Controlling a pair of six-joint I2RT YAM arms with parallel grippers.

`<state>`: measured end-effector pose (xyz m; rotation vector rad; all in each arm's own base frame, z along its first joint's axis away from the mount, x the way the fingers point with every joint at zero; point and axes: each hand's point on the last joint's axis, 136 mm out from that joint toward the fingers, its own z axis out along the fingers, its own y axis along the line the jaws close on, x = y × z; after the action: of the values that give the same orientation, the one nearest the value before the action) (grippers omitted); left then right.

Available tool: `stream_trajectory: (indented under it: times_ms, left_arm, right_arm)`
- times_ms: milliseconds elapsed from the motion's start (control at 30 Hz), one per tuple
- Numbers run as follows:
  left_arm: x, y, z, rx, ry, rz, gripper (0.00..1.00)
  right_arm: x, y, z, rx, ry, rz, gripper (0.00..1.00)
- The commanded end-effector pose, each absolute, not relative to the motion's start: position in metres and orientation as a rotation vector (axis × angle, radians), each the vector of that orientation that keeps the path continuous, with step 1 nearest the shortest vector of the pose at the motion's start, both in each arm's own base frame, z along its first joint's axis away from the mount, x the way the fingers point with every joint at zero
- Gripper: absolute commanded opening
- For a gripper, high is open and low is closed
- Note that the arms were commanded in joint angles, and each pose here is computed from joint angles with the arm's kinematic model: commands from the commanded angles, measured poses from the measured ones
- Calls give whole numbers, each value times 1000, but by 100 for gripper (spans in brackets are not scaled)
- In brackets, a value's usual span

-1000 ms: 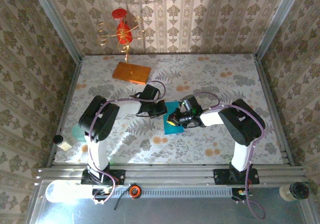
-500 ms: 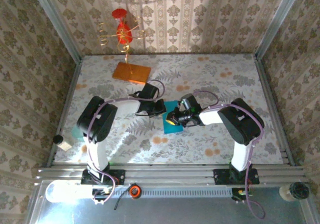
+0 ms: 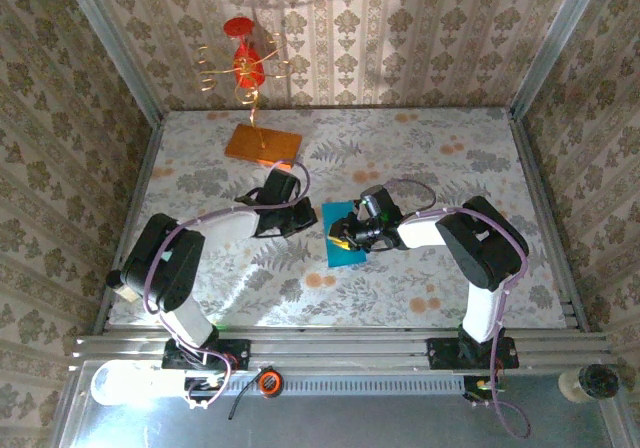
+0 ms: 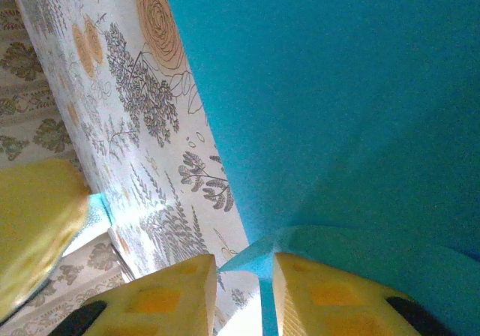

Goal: Fold a paper plane with a square sheet of paper (pick it up from the middle)

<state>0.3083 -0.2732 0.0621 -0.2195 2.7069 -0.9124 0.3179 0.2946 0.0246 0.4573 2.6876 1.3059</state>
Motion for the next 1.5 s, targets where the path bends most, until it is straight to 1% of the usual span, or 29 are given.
stream_trajectory:
  times_ms: [0, 100, 200, 333, 533, 600, 633, 900, 1300, 1467]
  left_arm:
    - [305, -280, 69, -227, 2676, -954, 0]
    - [301, -284, 66, -229, 2681, -977, 0]
    - [299, -287, 64, -235, 2681, -1001, 0]
    - [297, -287, 61, -244, 2687, -1002, 0]
    - [291, -300, 58, -207, 2702, -1048, 0]
    - [289, -306, 56, -194, 2713, -1062, 0]
    - [288, -309, 55, -185, 2719, -1069, 0]
    - [283, -319, 44, -154, 2757, -1073, 0]
    - [283, -313, 27, -153, 2802, -976, 0]
    - [286, -316, 28, -135, 2795, -976, 0]
  right_arm:
    - [297, 271, -22, 589, 2849, 1110, 29]
    - [296, 270, -22, 588, 2851, 1109, 29]
    - [296, 268, -22, 595, 2854, 1096, 34]
    - [295, 265, -24, 604, 2864, 1074, 33]
    - [293, 263, -26, 610, 2883, 1044, 16]
    - [293, 262, -27, 612, 2885, 1042, 7]
    - [293, 262, -27, 610, 2882, 1045, 5]
    - [293, 261, -29, 622, 2887, 1039, 3]
    - [293, 262, -30, 617, 2887, 1050, 2]
    - [293, 262, -29, 616, 2883, 1056, 2]
